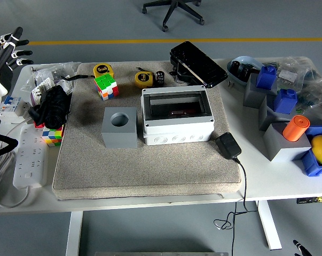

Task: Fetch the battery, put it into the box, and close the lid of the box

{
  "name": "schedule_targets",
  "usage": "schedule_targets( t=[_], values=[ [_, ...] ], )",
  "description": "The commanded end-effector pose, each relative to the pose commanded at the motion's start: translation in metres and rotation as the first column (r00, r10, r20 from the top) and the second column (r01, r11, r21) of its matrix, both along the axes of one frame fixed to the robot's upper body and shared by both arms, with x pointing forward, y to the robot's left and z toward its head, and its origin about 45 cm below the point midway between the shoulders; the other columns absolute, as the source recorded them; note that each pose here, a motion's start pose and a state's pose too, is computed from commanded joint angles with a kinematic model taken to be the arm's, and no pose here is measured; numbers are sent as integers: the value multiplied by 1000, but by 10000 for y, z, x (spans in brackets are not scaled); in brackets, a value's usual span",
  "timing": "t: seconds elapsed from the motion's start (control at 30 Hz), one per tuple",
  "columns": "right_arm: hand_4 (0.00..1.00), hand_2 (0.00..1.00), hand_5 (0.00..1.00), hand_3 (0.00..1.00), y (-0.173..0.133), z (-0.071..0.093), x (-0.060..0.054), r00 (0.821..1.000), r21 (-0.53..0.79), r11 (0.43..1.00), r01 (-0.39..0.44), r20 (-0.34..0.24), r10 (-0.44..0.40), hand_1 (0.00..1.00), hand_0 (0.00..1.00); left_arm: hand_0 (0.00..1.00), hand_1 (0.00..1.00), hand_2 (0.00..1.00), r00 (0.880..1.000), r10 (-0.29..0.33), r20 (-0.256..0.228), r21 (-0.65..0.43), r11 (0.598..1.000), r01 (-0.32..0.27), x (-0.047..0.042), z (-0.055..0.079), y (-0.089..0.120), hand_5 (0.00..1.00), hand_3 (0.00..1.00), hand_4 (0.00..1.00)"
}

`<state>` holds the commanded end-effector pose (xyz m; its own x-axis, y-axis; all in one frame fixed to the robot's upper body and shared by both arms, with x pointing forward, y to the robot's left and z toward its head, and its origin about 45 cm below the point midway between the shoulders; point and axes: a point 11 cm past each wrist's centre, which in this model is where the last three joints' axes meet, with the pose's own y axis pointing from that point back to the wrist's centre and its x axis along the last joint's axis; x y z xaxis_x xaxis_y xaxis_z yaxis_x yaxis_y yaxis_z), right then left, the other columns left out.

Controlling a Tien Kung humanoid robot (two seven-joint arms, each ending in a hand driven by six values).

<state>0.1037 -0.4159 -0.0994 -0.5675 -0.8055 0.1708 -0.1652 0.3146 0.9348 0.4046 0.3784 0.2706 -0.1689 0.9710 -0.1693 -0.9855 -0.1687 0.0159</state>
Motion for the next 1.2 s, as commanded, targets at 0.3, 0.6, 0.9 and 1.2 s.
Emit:
schedule_targets(
  t=[0.3, 0.6, 0.9, 1.2],
  values=[
    [961, 672, 507, 585, 6, -3, -5, 1000, 3, 1000, 0, 0, 0, 679, 702, 284, 425, 508, 1000, -12, -6, -1, 1000, 12, 7, -25, -50, 428, 540, 972],
    [961, 672, 508, 585, -2, 0, -1, 1000, 3, 1000, 1, 2, -1, 679, 704, 284, 424, 509, 1000, -29, -10, -3, 1000, 29, 21, -35, -119, 430, 540, 972],
    [960, 673, 509, 585, 2, 2, 10, 1000, 4, 1000, 2, 6, -2, 679, 702, 285, 424, 509, 999, -52, -10, -6, 999, 52, 50, -35, -213, 429, 540, 972],
    [961, 673, 507, 585, 4, -2, -3, 1000, 6, 1000, 2, 4, -2, 680, 702, 285, 424, 509, 998, -52, -19, -6, 999, 52, 49, -67, -219, 430, 540, 972]
  ],
)
